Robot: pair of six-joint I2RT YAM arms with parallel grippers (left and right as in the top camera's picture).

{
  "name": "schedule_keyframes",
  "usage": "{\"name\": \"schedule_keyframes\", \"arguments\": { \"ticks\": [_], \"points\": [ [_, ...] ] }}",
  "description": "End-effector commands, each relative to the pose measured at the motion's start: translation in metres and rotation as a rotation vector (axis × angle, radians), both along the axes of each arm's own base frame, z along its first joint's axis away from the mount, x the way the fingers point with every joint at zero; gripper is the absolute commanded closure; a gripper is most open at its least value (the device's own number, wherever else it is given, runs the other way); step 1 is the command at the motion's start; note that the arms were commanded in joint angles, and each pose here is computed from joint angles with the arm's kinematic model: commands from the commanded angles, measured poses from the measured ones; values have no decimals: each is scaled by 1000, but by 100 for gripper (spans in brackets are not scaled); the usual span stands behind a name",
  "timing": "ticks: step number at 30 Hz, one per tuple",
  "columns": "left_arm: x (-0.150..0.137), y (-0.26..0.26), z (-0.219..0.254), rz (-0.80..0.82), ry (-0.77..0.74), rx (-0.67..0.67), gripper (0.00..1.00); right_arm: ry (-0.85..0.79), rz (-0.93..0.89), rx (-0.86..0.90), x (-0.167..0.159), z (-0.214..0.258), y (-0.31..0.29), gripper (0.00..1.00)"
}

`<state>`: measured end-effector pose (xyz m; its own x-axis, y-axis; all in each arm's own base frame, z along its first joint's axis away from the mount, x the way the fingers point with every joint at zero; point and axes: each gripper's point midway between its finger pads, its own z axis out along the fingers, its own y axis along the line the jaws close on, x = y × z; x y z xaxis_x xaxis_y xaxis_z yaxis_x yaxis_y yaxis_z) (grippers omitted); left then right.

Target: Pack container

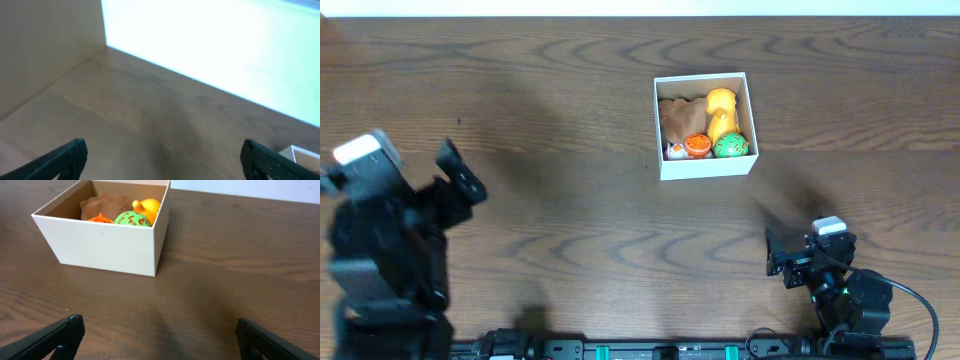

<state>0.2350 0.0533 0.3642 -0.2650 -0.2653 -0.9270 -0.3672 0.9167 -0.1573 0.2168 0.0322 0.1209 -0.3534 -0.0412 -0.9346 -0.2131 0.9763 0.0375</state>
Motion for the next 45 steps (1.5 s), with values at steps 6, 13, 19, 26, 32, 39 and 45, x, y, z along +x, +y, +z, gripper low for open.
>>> {"name": "schedule_keyframes", "arguments": {
  "ticks": [6,13,19,26,32,39,45],
  "points": [
    [3,-27,-111,-158,-62,-45,2,-3,8,9,0,-1,2,1],
    [-6,-31,-175,-176,-72,-62,2,-3,8,9,0,-1,2,1],
    [-10,-32,-200,-176,-70,-62,2,-3,8,9,0,-1,2,1],
    [-10,-32,-200,-176,-70,-62,2,-3,8,9,0,-1,2,1],
    [-10,-32,-200,-176,-70,-62,2,-3,8,9,0,-1,2,1],
    [-10,-32,-200,-176,-70,-62,2,-3,8,9,0,-1,2,1],
    [-10,-32,-200,-176,-70,-62,2,-3,8,9,0,-1,2,1]
  ]
}}
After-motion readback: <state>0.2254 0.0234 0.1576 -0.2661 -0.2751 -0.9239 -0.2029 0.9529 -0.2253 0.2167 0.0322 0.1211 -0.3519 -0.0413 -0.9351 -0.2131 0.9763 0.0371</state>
